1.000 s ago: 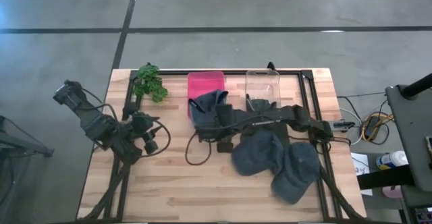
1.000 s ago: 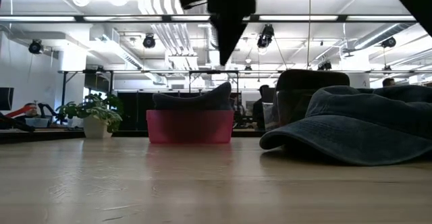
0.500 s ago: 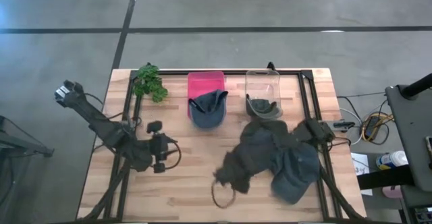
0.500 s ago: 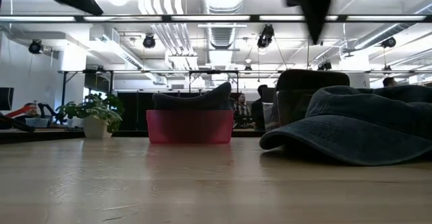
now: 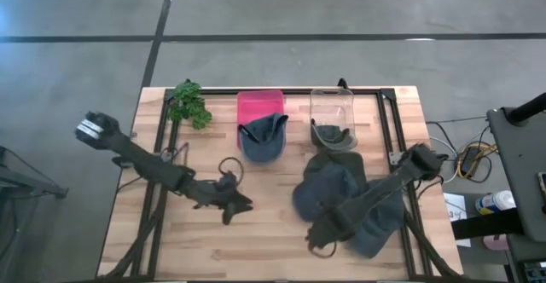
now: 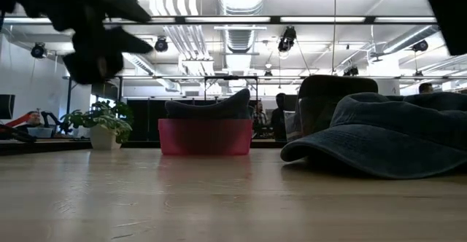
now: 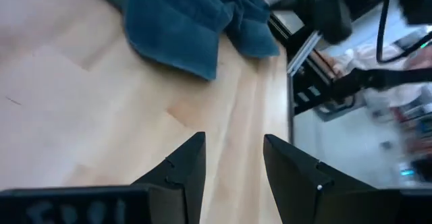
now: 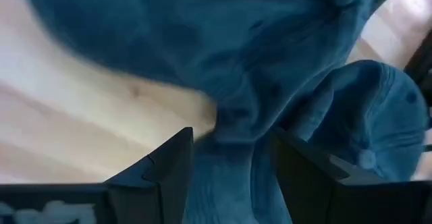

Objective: Pick & Place hat
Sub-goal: Put the top blue cap into the red bin

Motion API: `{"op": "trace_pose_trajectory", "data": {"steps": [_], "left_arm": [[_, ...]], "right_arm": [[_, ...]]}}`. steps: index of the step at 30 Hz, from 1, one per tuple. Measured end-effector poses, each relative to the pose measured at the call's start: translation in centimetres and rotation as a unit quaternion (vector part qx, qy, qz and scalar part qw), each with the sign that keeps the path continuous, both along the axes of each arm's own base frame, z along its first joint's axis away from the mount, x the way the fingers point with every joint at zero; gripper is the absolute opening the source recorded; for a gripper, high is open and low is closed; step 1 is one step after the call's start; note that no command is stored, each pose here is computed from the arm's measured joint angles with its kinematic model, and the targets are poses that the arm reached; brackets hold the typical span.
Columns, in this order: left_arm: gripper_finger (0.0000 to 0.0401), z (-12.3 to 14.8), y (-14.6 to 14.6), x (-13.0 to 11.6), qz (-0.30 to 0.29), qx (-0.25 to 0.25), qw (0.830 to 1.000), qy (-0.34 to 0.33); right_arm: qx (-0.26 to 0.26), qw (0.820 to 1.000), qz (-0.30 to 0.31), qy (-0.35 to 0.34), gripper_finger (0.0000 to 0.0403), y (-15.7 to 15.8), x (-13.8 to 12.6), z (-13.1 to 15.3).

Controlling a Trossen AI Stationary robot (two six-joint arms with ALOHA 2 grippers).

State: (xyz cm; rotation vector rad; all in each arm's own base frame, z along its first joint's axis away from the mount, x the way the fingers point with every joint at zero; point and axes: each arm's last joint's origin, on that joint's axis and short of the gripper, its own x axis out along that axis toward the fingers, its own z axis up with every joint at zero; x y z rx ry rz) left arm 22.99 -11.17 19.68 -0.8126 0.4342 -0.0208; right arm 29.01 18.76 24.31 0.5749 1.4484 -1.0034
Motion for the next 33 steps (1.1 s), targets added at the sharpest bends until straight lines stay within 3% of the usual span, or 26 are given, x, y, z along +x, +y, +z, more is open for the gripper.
{"op": "trace_pose_trajectory", "data": {"steps": [7,12,17,22,26,33], "left_arm": [[0.0142,-2.5,-2.5,6.2,0.0,-0.041,0.998,0.051],[0.0142,-4.2,-3.1,10.9,0.059,-0.092,0.991,0.074],[0.0142,-6.3,-2.0,13.8,0.156,-0.183,0.97,0.046],[0.0142,-7.5,-1.7,15.5,0.192,-0.26,0.946,0.008],[0.0142,-7.7,-2.1,16.7,0.199,-0.265,0.943,0.009],[0.0142,-7.2,-2.5,17.6,0.199,-0.216,0.953,0.069]], "right_arm": [[0.083,0.99,-0.047,-0.103,0.0167,-3.5,-2.8,-2.6],[0.103,0.984,-0.062,-0.131,0.016,-4.4,-4.3,-5.2],[0.088,0.989,-0.046,-0.11,0.0159,-5.0,-5.5,-6.5],[0.087,0.99,-0.016,-0.105,0.0153,-5.2,-5.9,-6.7],[0.096,0.988,-0.002,-0.121,0.0148,-5.1,-5.7,-6.7],[0.114,0.982,0.014,-0.153,0.0136,-4.8,-5.3,-7.1]]}}
